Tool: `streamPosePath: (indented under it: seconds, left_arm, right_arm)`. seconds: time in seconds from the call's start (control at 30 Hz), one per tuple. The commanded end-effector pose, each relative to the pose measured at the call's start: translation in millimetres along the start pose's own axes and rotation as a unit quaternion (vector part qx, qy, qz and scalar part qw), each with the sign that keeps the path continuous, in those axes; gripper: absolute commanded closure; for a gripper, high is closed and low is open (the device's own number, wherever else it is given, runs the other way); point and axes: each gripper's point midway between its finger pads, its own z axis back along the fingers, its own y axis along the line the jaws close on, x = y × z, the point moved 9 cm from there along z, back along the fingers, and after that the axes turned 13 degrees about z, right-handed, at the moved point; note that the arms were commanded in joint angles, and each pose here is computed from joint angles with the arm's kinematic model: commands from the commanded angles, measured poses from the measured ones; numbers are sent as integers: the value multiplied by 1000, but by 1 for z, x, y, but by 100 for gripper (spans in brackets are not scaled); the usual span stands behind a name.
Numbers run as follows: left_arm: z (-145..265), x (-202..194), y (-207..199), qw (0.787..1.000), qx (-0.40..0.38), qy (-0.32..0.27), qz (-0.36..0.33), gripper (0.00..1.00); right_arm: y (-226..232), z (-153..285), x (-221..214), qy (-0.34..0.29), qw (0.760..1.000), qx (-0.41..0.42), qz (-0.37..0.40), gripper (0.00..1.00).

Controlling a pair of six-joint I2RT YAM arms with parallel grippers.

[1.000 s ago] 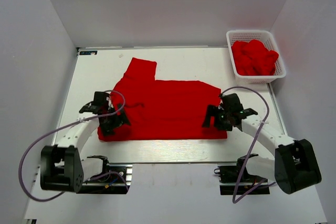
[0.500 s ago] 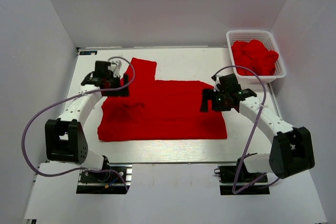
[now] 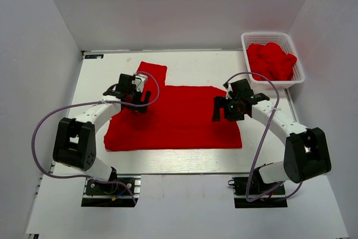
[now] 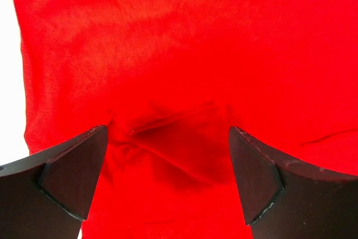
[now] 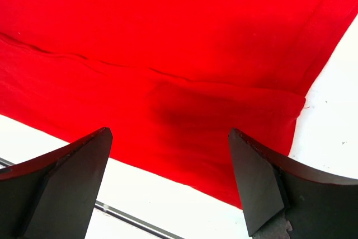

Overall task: Fold and stack the t-shirts
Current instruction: Fold the flattened tshirt in 1/3 of the way

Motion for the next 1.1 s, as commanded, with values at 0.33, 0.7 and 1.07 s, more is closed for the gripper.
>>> streamPosePath:
  seconds: [0.33, 0.7, 1.07]
  left_arm:
    - [-19, -8, -3, 990, 135, 6, -47, 1]
    - [-39, 0, -8, 992, 105, -7, -66, 1]
    - [-52, -6, -5, 991, 114, -4, -73, 1]
  right_arm:
    - [2, 16, 17, -52, 999, -4, -4, 10]
    - [0, 22, 17, -65, 998, -25, -8, 10]
    - [-1, 35, 14, -88, 995, -44, -10, 10]
